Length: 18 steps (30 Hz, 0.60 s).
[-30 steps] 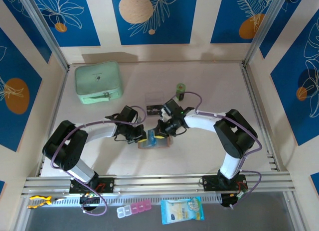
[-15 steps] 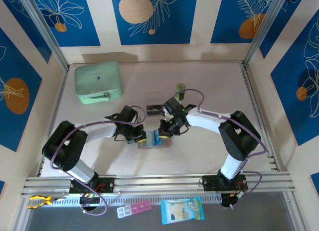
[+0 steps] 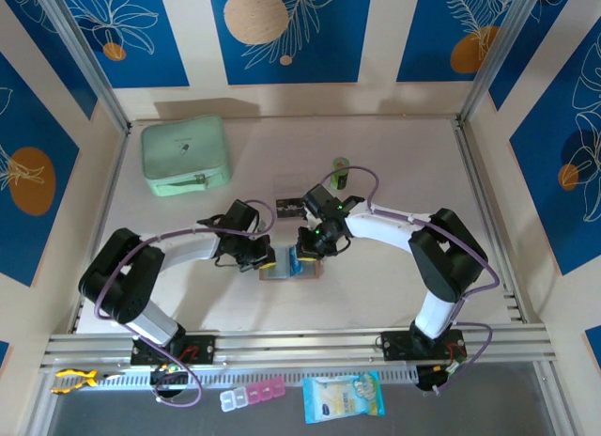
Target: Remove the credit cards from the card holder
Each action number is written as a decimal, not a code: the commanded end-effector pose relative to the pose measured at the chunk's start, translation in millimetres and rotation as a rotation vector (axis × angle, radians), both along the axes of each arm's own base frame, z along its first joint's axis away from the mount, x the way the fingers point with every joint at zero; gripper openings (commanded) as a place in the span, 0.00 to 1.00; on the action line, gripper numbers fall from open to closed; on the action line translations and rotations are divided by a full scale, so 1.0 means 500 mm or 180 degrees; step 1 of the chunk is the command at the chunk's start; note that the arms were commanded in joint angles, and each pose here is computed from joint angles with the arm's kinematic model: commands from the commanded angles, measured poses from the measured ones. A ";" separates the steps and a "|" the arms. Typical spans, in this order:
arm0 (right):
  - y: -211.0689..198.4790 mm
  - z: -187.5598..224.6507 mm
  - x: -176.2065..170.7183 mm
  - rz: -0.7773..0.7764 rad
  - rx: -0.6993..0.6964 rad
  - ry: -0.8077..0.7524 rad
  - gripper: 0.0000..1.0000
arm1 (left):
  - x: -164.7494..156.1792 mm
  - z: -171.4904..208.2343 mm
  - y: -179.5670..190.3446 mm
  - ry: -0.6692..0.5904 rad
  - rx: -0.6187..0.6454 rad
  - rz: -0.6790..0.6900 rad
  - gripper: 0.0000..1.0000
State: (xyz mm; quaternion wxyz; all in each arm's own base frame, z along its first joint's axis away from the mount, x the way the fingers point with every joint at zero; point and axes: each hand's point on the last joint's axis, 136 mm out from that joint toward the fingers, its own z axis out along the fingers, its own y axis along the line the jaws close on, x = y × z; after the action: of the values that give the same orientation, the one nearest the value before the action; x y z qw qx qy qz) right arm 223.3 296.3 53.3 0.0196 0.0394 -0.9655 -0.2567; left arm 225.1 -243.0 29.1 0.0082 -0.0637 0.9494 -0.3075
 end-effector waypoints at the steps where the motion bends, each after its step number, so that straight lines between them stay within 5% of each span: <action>1: 0.003 -0.003 0.005 -0.0113 -0.0017 -0.0019 0.10 | -0.017 -0.007 0.011 0.0040 0.0053 0.0000 0.00; 18: -0.003 0.030 0.010 -0.0168 0.0043 -0.0176 0.06 | -0.007 0.010 0.012 -0.0044 0.0073 -0.0007 0.00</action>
State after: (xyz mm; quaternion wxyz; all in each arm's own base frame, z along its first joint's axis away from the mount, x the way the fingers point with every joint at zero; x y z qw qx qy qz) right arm 230.4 300.5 56.2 0.0020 0.0196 -0.9639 -0.2655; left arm 223.1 -240.7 29.8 0.0108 -0.0639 0.9497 -0.3063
